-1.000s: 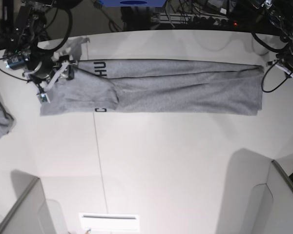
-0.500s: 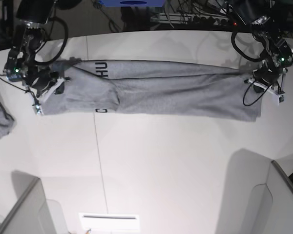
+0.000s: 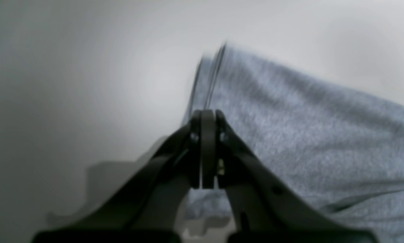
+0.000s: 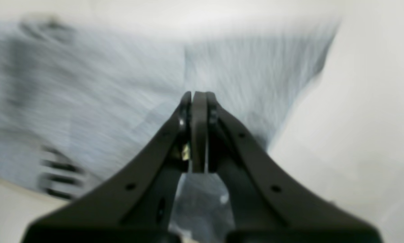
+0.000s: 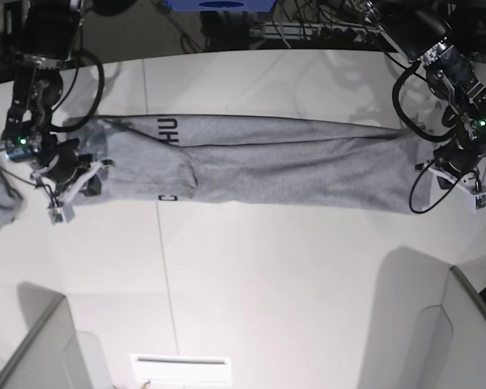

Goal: Fold the T-shirt properly
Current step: 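Grasp both ends of the grey strip and pull them taut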

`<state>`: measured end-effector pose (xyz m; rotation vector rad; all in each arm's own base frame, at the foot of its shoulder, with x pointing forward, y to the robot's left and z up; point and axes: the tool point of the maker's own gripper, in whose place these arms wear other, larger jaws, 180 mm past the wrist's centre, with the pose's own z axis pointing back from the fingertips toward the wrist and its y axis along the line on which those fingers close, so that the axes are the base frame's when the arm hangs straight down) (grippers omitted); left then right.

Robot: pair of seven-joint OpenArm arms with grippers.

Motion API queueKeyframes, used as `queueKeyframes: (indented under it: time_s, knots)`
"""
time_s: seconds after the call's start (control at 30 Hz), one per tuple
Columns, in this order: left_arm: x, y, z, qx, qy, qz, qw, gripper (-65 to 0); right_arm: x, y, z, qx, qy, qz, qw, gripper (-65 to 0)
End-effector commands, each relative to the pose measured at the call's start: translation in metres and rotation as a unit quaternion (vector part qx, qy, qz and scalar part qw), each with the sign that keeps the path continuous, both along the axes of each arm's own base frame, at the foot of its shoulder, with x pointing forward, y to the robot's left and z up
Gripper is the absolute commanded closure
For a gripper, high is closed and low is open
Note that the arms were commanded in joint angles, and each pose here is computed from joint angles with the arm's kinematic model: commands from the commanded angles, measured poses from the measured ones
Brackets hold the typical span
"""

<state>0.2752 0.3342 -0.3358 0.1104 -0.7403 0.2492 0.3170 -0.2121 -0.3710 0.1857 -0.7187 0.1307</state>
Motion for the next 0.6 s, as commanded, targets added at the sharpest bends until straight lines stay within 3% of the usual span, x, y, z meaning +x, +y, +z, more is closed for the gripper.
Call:
queueKeyframes:
  time_s: [0.0,0.17,0.3,0.33,0.47,0.53,0.57]
  knots:
    - [0.007,0.005,0.019,0.019,-0.025,-0.002,0.999,0.0,0.009,0.002,0.026,-0.006,-0.043,0.012,0.9990,0.0]
    - [0.004,0.017,0.017,0.029,-0.013,-0.004,0.999,0.0,0.000,0.028,0.070,-0.018,-0.109,0.041,0.9930,0.0]
    - [0.005,0.018,0.008,0.013,-0.015,-0.004,1.000,0.0,-0.006,0.031,0.066,-0.015,-0.104,0.041,0.9936,0.0]
    - [0.008,0.016,0.008,0.005,-0.028,-0.006,1.000,-7.4,-0.007,0.033,0.065,-0.015,-0.102,0.043,0.9937,0.0]
    - [0.004,0.010,-0.007,-0.052,-0.056,-0.012,0.997,-47.2,-0.013,0.033,0.059,-0.013,-0.093,0.043,0.9947,0.0]
    - [0.003,0.011,-0.021,-0.090,-0.050,-0.006,0.995,-61.2,-0.012,0.032,0.059,-0.013,-0.093,0.041,0.9948,0.0]
    - [0.002,0.012,-0.027,-0.105,-0.048,-0.002,0.993,-65.0,-0.012,0.032,0.059,-0.013,-0.093,0.041,0.9948,0.0]
